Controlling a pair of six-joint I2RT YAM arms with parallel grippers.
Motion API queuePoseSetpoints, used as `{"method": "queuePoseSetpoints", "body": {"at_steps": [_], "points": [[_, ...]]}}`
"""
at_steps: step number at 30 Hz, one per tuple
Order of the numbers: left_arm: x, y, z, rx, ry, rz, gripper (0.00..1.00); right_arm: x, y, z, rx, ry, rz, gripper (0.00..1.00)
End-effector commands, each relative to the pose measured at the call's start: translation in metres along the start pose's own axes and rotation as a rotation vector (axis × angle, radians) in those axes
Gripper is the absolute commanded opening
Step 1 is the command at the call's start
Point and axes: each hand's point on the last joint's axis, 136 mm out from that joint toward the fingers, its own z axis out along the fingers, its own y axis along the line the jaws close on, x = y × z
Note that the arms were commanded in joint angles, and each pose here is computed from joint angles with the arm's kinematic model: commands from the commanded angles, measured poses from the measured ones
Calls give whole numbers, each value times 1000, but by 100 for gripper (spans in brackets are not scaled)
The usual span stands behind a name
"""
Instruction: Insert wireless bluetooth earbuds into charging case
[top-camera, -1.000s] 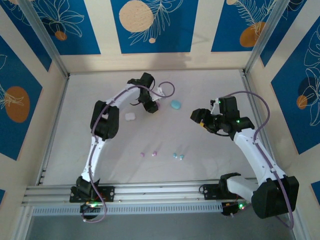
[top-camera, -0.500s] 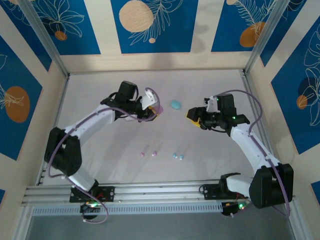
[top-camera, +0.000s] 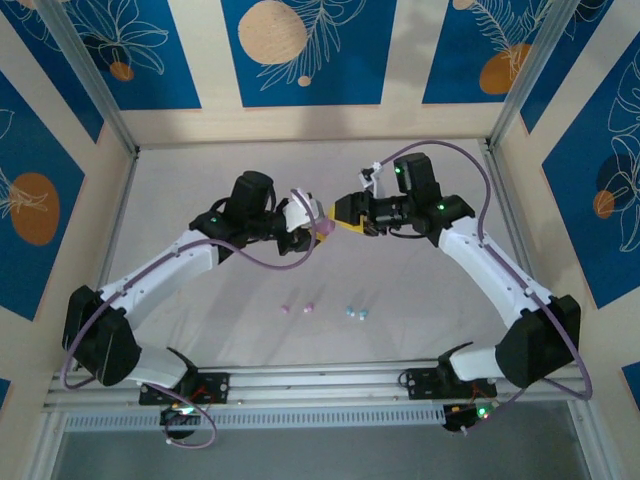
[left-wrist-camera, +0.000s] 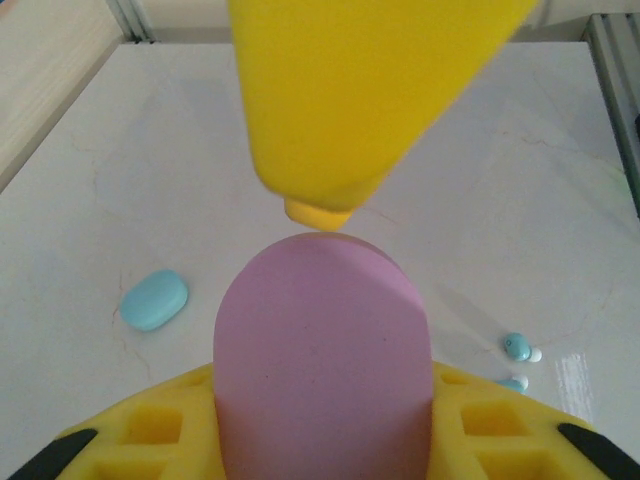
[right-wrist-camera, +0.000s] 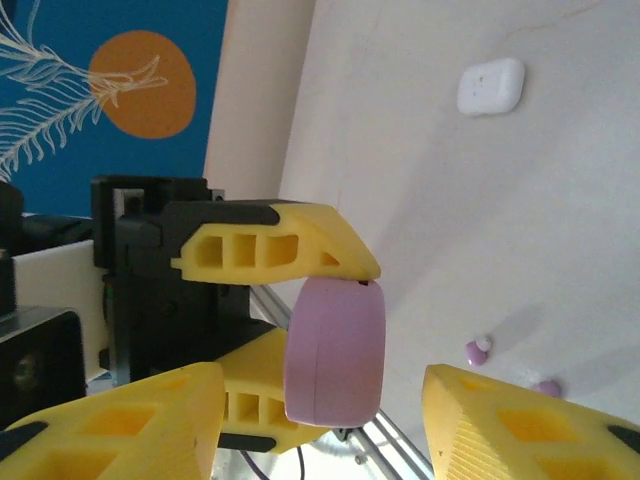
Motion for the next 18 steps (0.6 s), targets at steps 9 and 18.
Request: {"method": "queuePoseSetpoints", "body": {"at_steps": [9, 18], "points": [[-6, -5, 0, -11, -11, 51, 21, 15, -6, 19, 60, 129, 29, 49], [-7, -1, -1, -38, -2, 79, 24, 15, -6, 27, 69, 167, 39, 30]]}}
